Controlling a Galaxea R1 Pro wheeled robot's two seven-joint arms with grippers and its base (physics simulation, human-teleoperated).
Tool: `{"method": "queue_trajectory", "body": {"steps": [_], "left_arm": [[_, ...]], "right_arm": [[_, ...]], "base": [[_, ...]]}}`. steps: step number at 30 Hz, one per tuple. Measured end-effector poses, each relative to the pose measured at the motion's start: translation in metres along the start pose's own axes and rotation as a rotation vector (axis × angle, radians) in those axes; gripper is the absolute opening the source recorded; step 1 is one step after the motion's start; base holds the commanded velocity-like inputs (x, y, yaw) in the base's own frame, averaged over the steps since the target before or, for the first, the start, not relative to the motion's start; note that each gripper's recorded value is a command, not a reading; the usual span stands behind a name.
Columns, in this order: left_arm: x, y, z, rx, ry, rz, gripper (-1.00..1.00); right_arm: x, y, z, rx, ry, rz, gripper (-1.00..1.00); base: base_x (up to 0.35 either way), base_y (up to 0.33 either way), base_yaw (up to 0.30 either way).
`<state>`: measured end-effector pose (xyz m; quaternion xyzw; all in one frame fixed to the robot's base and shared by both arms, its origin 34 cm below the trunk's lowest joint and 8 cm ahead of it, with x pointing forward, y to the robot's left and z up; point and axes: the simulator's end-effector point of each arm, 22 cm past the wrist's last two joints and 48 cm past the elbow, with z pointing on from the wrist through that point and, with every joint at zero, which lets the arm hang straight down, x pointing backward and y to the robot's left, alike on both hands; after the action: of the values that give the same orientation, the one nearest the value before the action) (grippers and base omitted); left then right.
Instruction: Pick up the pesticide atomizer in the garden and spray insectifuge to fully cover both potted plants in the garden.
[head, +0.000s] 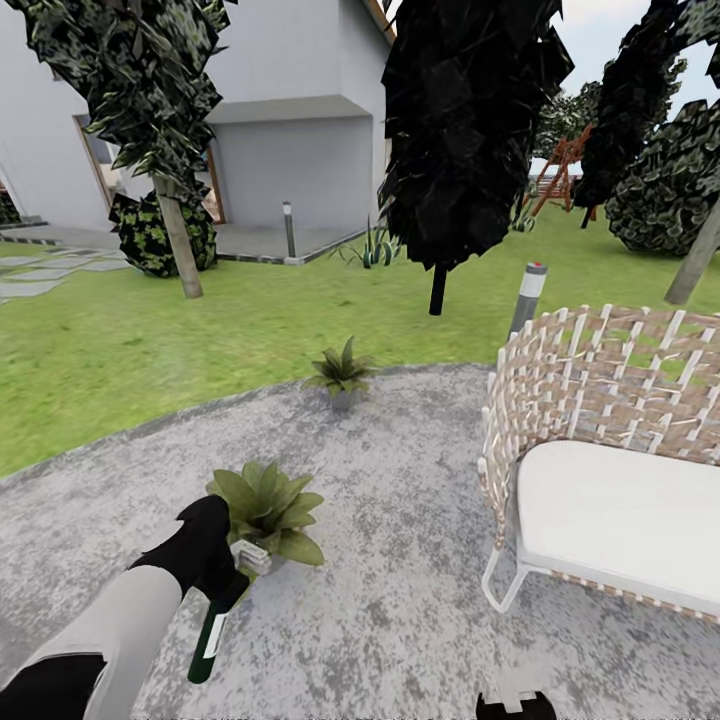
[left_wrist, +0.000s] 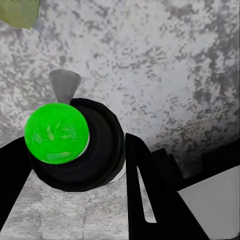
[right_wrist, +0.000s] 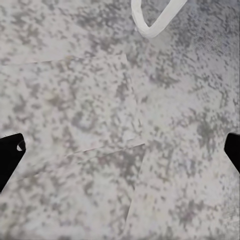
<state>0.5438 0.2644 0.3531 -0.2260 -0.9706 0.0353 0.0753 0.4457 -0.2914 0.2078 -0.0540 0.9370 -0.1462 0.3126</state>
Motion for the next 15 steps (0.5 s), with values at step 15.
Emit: {"method": "queue_trajectory", "body": {"steps": [15], "left_arm": [[-0.037, -0.004, -0.020, 0.022, -0.144, -0.047, -1.00]], "right_arm": [[0.009, 0.003, 0.006, -0.001, 0.004, -0.003, 1.00]], "base": [[0.000, 0.000, 0.000]]}}
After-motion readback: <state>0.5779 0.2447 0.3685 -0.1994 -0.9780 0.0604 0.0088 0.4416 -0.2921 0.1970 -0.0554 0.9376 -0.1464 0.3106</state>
